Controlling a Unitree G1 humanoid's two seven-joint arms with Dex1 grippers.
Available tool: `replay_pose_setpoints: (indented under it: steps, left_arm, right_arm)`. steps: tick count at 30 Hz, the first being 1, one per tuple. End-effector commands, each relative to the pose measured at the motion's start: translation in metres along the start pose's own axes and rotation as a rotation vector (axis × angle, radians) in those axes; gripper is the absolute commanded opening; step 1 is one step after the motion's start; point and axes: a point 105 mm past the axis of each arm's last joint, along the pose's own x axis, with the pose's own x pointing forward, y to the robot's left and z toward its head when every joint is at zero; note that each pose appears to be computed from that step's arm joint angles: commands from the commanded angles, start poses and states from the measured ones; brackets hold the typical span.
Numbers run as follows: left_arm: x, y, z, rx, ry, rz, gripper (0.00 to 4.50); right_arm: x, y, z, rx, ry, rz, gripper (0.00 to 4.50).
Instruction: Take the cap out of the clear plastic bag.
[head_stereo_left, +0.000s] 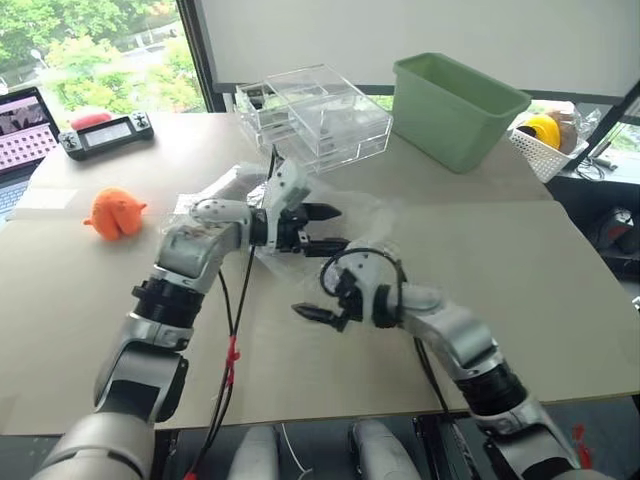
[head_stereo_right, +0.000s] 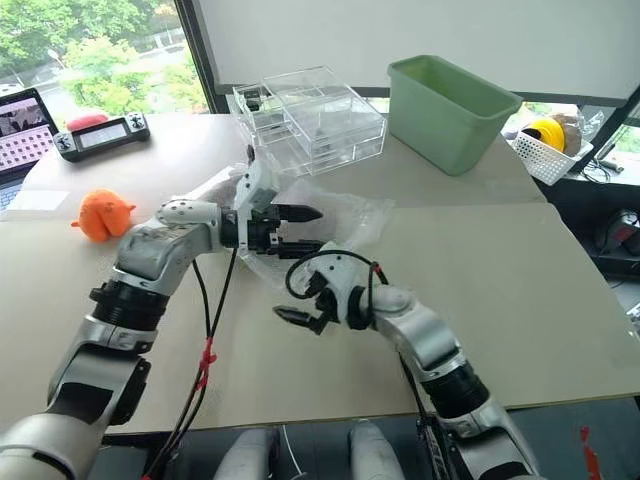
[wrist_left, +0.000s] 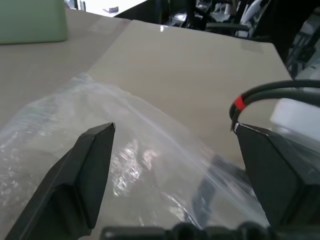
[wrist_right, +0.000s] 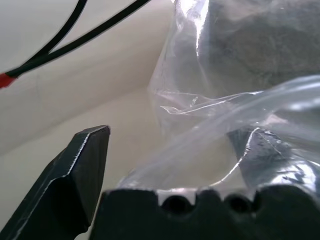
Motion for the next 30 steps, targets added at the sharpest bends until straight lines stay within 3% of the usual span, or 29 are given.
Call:
replay_pose_setpoints:
  steps: [1, 8, 12, 16, 19, 23, 30]
  left_arm:
    - [0.02, -0.013, 0.02, 0.078, -0.02, -0.076, 4.13]
    - [0.052, -0.013, 0.023, 0.128, 0.06, -0.098, 4.13]
    - [0.057, -0.007, 0.015, 0.284, 0.158, -0.065, 4.13]
    - [0.037, 0.025, 0.003, 0.543, 0.32, 0.094, 4.13]
    - [0.018, 0.041, -0.001, 0.628, 0.39, 0.163, 4.13]
    - [-0.002, 0.052, -0.003, 0.648, 0.433, 0.217, 4.13]
    - [-0.014, 0.044, -0.014, 0.579, 0.423, 0.215, 4.13]
  right_arm:
    - [0.02, 0.023, 0.012, -0.049, -0.036, 0.087, 4.5]
    - [0.024, 0.012, 0.012, -0.113, -0.024, 0.059, 4.5]
    - [0.028, 0.014, 0.011, -0.122, -0.022, 0.065, 4.5]
    - [0.024, 0.008, 0.012, -0.12, -0.033, 0.043, 4.5]
    - [0.019, 0.005, 0.011, -0.116, -0.036, 0.027, 4.5]
    - [0.011, 0.004, 0.009, -0.113, -0.036, 0.013, 4.5]
    - [-0.012, -0.003, 0.011, -0.11, -0.047, -0.031, 4.5]
